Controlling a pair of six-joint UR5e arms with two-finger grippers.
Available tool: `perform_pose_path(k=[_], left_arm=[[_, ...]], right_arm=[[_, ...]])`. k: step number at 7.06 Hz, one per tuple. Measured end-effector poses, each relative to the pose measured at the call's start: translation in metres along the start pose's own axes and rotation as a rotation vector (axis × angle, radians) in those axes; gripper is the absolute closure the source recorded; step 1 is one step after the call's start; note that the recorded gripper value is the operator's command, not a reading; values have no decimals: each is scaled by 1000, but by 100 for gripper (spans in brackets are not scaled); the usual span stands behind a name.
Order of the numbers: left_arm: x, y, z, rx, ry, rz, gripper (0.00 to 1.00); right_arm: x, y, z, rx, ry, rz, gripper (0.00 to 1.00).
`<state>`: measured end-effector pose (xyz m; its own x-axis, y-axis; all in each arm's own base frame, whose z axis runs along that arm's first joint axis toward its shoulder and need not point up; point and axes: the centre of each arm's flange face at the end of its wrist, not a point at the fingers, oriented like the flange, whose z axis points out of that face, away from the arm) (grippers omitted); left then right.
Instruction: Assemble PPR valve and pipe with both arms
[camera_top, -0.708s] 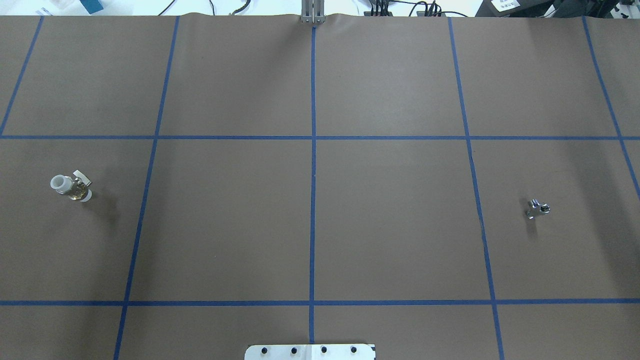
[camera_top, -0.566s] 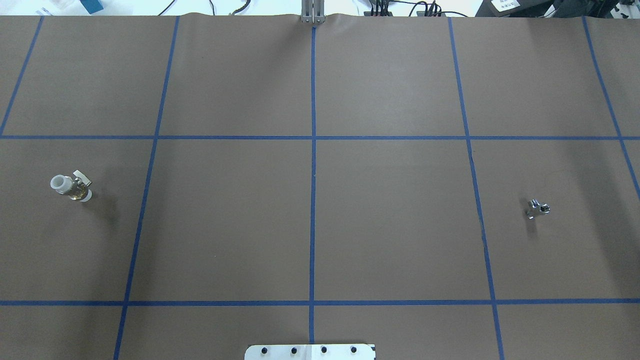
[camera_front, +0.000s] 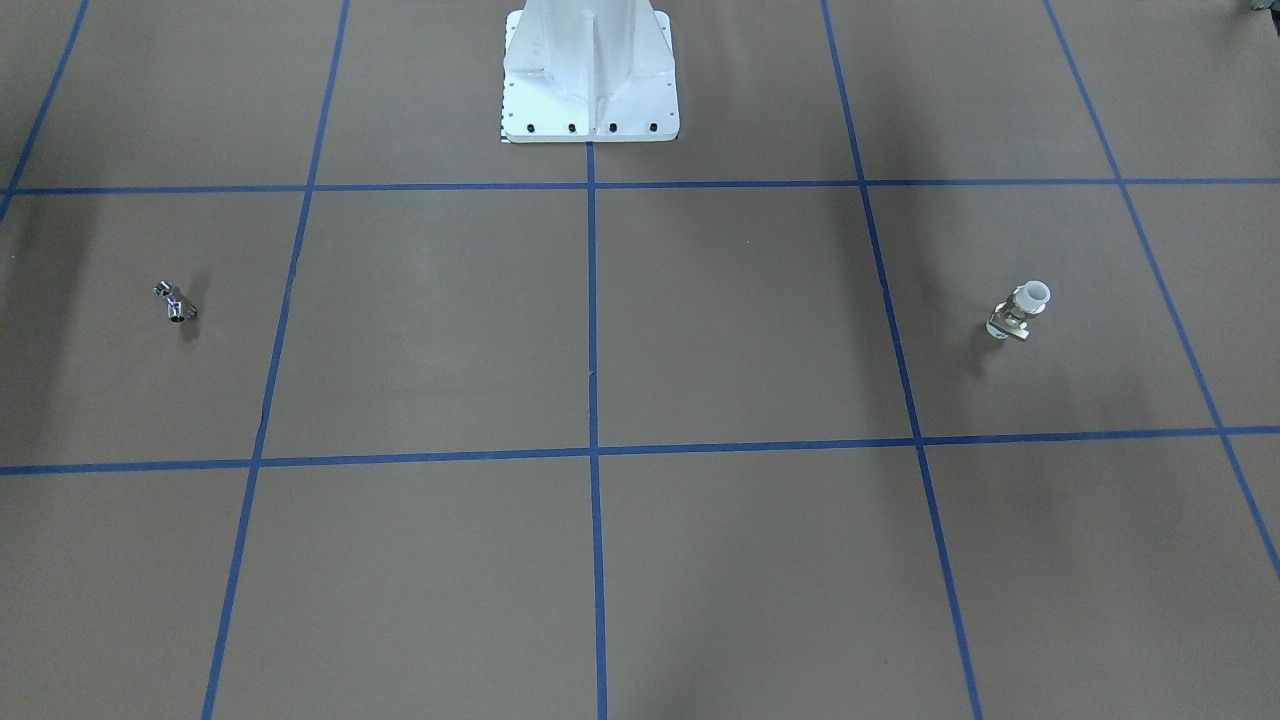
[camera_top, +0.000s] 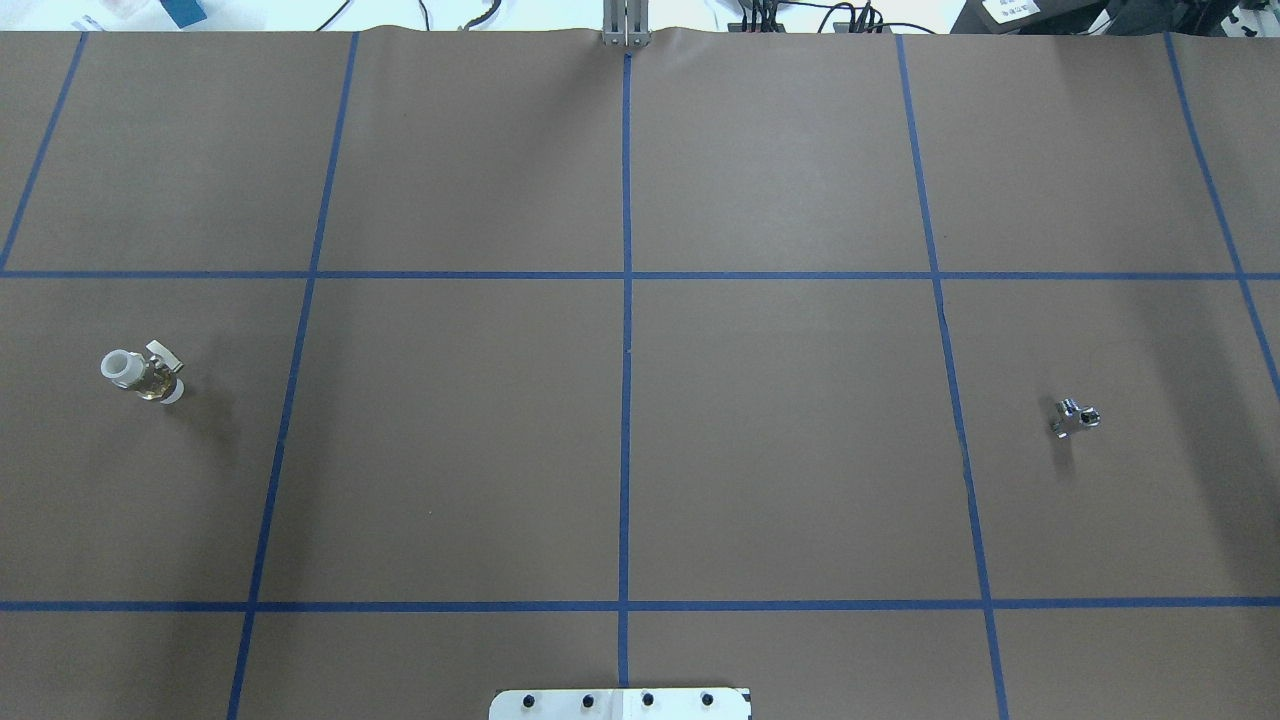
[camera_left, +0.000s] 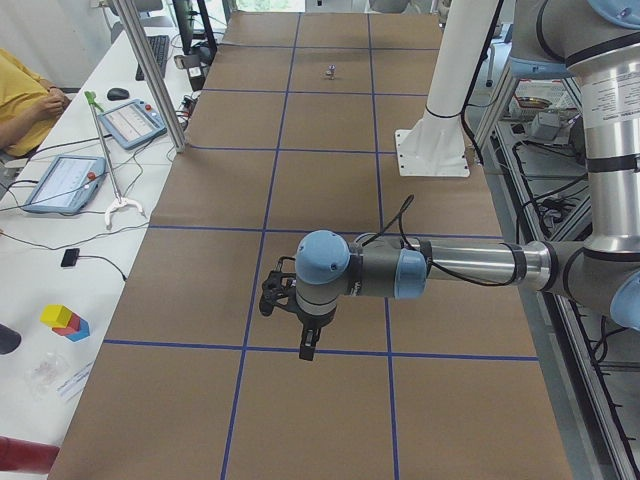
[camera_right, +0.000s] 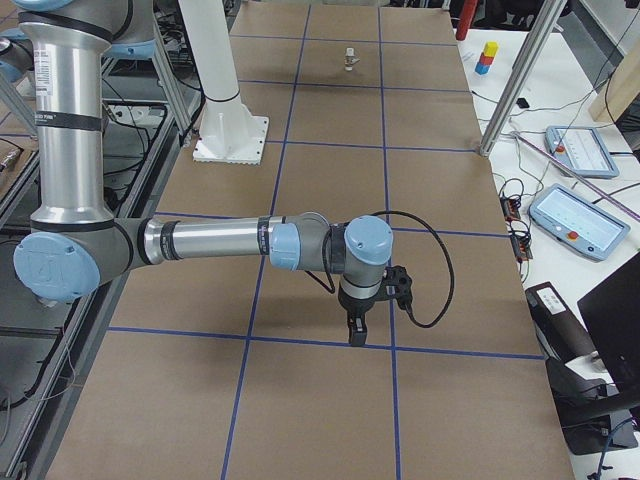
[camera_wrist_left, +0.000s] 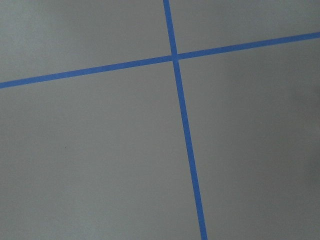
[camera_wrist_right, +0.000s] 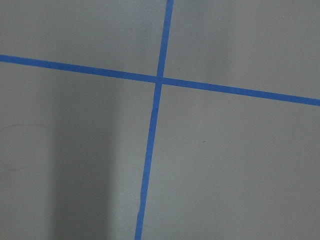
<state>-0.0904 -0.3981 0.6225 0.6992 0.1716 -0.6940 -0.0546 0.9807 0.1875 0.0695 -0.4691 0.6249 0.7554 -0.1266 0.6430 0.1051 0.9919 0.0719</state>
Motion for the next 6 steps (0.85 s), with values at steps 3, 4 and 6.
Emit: perform_pose_path(k=[3, 4, 6], left_arm=[[-4, -9, 3, 2, 1, 6, 0], [-2, -17, 0, 11, 0, 17, 0], [18, -47, -1, 18, 2, 59, 0]], right_arm=[[-1, -2, -1, 3, 0, -1, 0], [-1, -3, -2, 4, -1, -2, 0], [-2, -3, -2, 4, -1, -3, 0]])
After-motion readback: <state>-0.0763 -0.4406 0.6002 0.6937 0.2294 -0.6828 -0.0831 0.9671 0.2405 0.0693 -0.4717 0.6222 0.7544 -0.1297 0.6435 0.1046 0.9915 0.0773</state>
